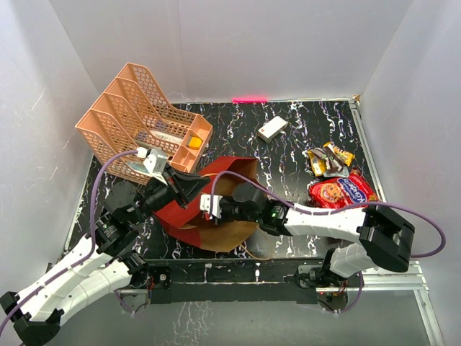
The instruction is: Take the snacks out of the paper bag
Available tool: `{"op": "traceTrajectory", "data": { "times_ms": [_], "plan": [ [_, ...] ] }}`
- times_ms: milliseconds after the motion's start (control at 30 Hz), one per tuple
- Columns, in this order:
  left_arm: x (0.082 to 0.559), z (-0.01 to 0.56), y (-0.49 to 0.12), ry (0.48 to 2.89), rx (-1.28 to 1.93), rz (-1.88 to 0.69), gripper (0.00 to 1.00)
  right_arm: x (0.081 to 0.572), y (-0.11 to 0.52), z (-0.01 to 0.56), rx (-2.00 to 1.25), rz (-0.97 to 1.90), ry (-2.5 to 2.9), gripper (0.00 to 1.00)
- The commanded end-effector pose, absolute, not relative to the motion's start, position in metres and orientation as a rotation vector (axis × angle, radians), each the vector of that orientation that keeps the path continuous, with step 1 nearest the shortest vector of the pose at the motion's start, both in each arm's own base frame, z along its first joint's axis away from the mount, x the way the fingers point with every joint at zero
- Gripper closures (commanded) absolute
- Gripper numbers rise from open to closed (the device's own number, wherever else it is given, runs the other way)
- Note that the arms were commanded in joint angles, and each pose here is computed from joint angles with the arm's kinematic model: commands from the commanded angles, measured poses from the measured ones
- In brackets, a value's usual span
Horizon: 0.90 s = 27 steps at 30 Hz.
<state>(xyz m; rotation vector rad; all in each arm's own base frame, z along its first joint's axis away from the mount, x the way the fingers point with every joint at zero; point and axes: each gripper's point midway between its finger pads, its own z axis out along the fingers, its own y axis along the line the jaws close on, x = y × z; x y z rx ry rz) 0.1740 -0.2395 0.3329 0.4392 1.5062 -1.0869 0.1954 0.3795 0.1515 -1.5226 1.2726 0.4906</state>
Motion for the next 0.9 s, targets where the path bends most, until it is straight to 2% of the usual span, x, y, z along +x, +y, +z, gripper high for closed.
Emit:
{"op": "traceTrajectory", "data": {
  "times_ms": [0, 233, 300, 633, 867],
  "plan": [
    [0.171, 0.348, -0.237, 1.456, 0.441, -1.093, 0.96, 0.205, 0.386, 0.169, -1.408, 0.508, 1.249, 0.75],
    [0.167, 0.348, -0.238, 1.453, 0.449, -1.111, 0.95, 0.233, 0.383, 0.144, -1.313, 0.388, 1.344, 0.72],
    [0.164, 0.347, -0.238, 1.455, 0.460, -1.119, 0.95, 0.235, 0.382, 0.137, -1.302, 0.375, 1.350, 0.68],
    [0.134, 0.328, -0.260, 1.501, 0.639, -1.287, 0.95, 0.241, 0.375, 0.110, -1.329, 0.305, 1.391, 0.66],
    [0.133, 0.334, -0.258, 1.469, 0.621, -1.303, 0.95, 0.238, 0.373, 0.095, -1.362, 0.306, 1.402, 0.56]
  ]
}}
